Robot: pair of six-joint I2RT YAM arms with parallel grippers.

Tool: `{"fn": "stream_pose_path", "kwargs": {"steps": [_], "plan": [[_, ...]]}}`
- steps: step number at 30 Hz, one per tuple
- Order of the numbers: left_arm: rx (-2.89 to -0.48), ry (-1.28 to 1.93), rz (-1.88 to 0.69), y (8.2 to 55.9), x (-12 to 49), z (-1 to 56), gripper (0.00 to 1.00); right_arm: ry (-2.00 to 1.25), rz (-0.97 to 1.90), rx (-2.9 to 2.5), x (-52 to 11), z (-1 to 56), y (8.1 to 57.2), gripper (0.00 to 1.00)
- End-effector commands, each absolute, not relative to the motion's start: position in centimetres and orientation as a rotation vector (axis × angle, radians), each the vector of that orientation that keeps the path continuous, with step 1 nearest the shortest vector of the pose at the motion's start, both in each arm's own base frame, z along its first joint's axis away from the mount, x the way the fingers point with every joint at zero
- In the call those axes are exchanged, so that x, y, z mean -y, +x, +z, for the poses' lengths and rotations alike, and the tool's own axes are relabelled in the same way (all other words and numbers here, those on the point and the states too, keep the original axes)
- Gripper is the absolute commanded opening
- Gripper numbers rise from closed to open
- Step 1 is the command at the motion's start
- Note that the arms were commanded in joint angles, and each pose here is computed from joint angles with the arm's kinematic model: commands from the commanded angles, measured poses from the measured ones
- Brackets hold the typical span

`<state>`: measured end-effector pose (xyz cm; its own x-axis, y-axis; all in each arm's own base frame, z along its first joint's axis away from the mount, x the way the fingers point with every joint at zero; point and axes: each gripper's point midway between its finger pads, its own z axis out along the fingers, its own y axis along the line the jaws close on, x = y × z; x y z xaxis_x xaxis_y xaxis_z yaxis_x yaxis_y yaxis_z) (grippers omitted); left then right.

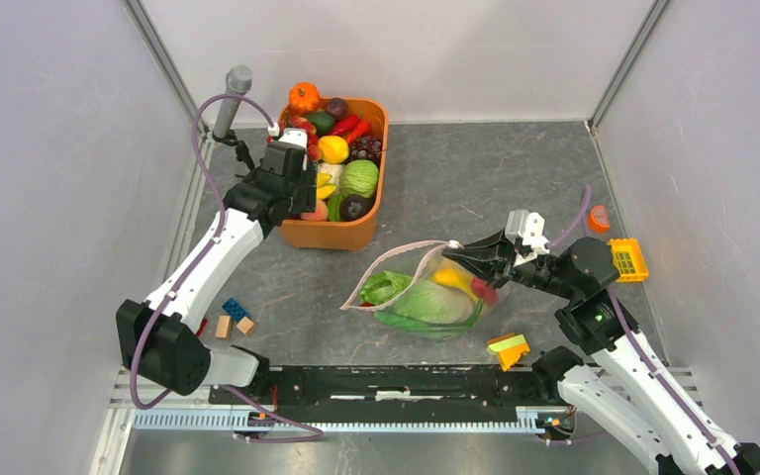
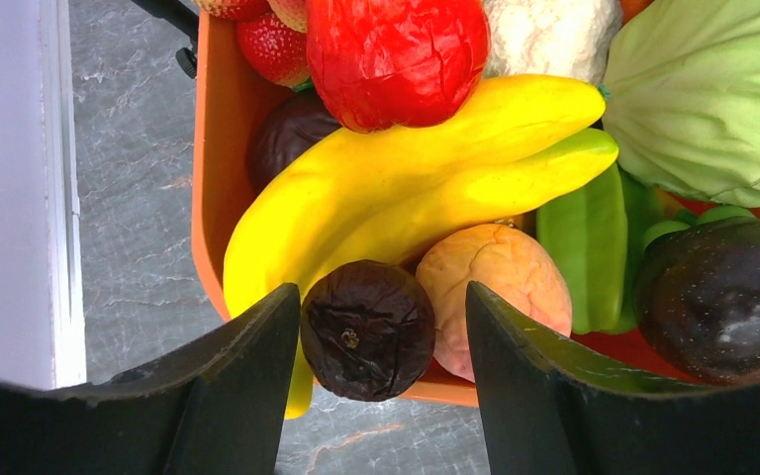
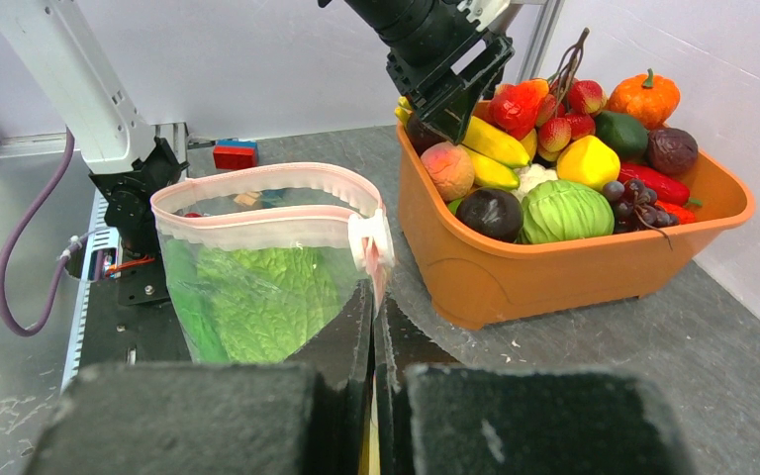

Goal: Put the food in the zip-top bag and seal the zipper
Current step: Pick up the fake fruit from the bin.

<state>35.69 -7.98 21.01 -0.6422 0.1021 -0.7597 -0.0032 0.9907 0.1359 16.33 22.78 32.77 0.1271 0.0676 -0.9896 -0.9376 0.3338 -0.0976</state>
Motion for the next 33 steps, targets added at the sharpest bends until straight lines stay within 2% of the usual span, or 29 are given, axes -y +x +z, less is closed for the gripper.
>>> {"fn": "stream_pose_path", "kwargs": {"steps": [1,8,14,21,23,29,33], "plan": [[-2.254,0.101,0.228,35.9,7.0,22.4,0.69,-0.943,0.915,-1.146,-22.8,34.1,16.2,0.0],[-2.275,0.119,0.243,35.3,6.7,22.1,0.73,-0.938,0.915,-1.151,-22.8,33.8,16.3,0.0],[-2.305,0.159,0.276,35.0,6.4,21.5,0.66,-0.938,0.912,-1.151,-22.7,33.8,16.3,0.0],[-2.34,0.185,0.302,35.0,6.2,20.7,0.64,-0.936,0.909,-1.152,-22.7,33.8,16.3,0.0],[-2.343,0.189,0.293,35.1,6.4,20.6,0.59,-0.934,0.908,-1.151,-22.7,33.8,16.3,0.0],[-2.314,0.192,0.207,35.1,7.4,21.8,0.3,-0.93,0.905,-1.155,-22.6,33.7,16.3,0.0],[-2.224,0.169,0.104,34.6,8.2,25.0,0.24,-0.929,0.904,-1.156,-22.6,33.7,16.4,0.0]]}}
